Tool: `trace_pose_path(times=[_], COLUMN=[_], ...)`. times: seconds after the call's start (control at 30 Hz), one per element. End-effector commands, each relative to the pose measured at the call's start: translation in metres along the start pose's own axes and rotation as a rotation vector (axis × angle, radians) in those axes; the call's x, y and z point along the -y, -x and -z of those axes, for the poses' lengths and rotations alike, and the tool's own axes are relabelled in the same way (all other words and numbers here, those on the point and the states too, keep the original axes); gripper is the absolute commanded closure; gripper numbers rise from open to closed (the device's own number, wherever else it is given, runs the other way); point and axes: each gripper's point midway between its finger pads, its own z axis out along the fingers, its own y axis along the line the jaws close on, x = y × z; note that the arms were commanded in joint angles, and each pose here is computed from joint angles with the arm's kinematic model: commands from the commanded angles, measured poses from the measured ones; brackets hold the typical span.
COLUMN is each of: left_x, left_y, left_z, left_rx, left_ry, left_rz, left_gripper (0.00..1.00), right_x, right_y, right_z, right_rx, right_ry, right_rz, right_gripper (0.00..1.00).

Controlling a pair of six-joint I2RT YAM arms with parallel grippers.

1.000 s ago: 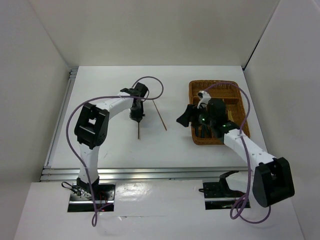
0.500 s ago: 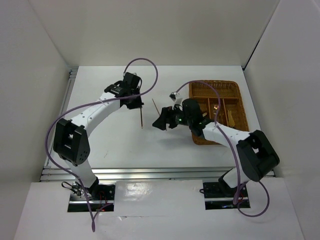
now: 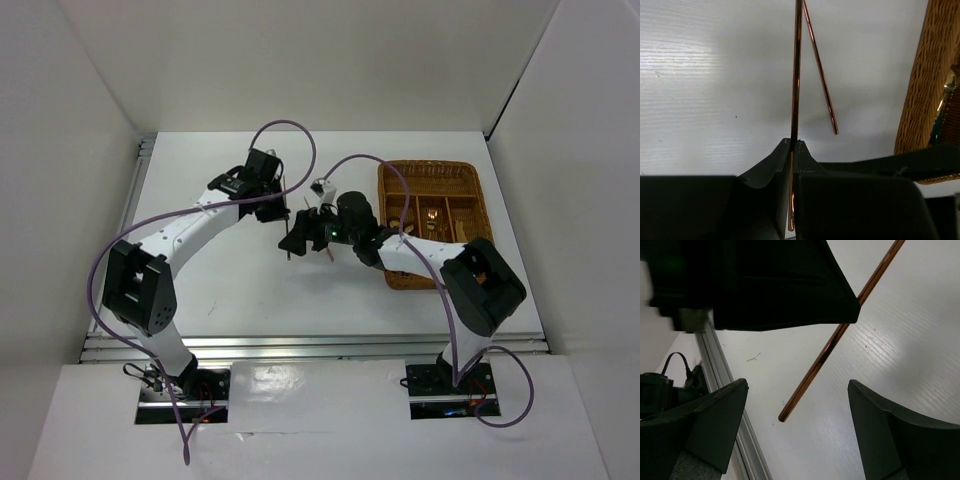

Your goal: Sort the eating utensils into containers

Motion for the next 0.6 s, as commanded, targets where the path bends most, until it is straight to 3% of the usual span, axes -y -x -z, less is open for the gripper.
trace_pose_path(times=[0.0,0.1,0.17,0.23,0.27,0.33,0.43,0.57], left_x=[0.020,0.023,0.022,0.024,0.026,0.027,0.024,0.014], left_y=[0.015,0.013,0.012,0.011,0.010,0.005,0.003,0.013], left_z=[0.022,0.025,0.027,0.030,0.030,0.028,0.026,0.030], left_rx=[0.061,0.054,0.055,0.056,0.050,0.043,0.041,0.073], left_ry=[-0.084,-0.108,-0.109,-0.125,-0.133,-0.136,-0.123,-0.084], left_rz=[0.025,0.034,0.034,0.033,0.032,0.025,0.026,0.027], left_gripper=[0.83,0.83,0.83,0.81,0.81,0.81,0.73,0.51], right_x=[-0.008,-0.005,-0.002,-0.003,-0.001,-0.001,0.005,0.023], right_y=[0.020,0.016,0.018,0.021,0.022,0.022,0.029,0.033], right_z=[-0.013,-0.021,-0.023,-0.026,-0.026,-0.026,-0.022,-0.005], right_rx=[0.063,0.052,0.057,0.065,0.070,0.070,0.095,0.120], right_ry=[0.021,0.002,-0.007,-0.003,-0.012,-0.012,-0.073,-0.223], right_rz=[0.042,0.027,0.027,0.031,0.031,0.031,0.015,-0.019], right_gripper=[0.11,0.12,0.19,0.32,0.50,0.69,0.94,1.00])
